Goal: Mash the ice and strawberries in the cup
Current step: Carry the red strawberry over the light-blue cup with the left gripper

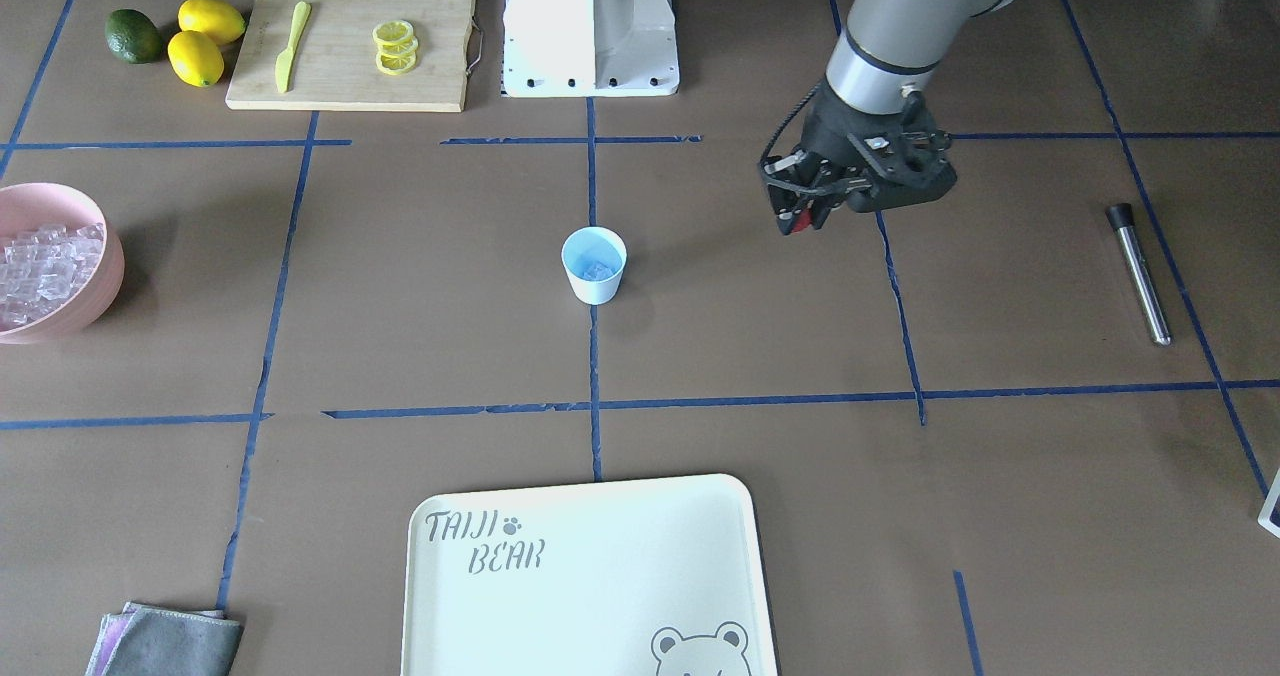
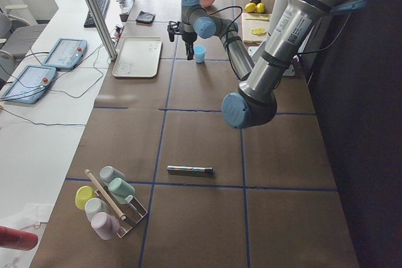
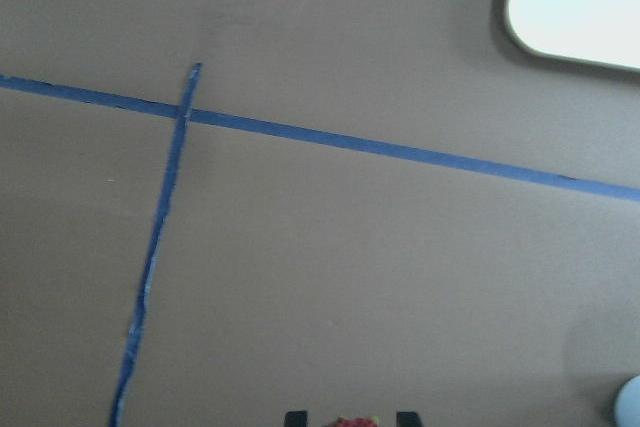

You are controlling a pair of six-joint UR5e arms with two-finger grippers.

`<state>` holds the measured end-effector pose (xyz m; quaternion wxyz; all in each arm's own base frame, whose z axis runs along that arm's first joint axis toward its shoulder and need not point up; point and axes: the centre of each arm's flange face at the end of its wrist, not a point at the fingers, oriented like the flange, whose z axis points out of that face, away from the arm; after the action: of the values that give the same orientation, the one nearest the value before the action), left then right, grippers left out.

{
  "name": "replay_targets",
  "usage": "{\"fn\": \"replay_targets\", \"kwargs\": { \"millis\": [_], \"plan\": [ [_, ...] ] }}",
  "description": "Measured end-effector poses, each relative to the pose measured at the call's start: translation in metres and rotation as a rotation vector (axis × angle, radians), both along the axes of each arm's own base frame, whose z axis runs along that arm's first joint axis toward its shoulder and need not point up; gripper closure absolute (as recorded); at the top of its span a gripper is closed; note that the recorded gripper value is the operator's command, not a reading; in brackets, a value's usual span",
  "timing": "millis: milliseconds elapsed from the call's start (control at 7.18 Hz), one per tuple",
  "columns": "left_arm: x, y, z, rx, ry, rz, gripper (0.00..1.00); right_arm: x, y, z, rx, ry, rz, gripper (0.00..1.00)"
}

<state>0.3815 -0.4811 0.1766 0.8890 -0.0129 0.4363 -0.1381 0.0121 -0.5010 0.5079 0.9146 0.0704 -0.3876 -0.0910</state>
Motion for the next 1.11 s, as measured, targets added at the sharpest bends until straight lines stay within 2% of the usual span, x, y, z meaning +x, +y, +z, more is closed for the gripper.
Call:
{"fn": "replay_targets", "kwargs": {
  "millis": [139, 557, 836, 1115],
  "plan": [
    [0.029, -0.003, -0.022, -0.026, 0.031, -0.013, 1.00, 0.020, 0.006, 0.026, 0.003, -0.003, -0.015, 0.01],
    [0.078, 0.003, -0.045, -0.049, 0.076, -0.017, 1.00, 0.049, 0.032, 0.072, 0.003, 0.000, -0.040, 0.01],
    [0.101, 0.018, -0.052, -0.047, 0.074, -0.016, 1.00, 0.057, 0.044, 0.113, 0.030, 0.001, -0.020, 0.01],
    [0.117, 0.027, -0.055, -0.045, 0.068, -0.012, 1.00, 0.060, 0.048, 0.136, -0.001, -0.006, 0.028, 0.01]
  ]
}}
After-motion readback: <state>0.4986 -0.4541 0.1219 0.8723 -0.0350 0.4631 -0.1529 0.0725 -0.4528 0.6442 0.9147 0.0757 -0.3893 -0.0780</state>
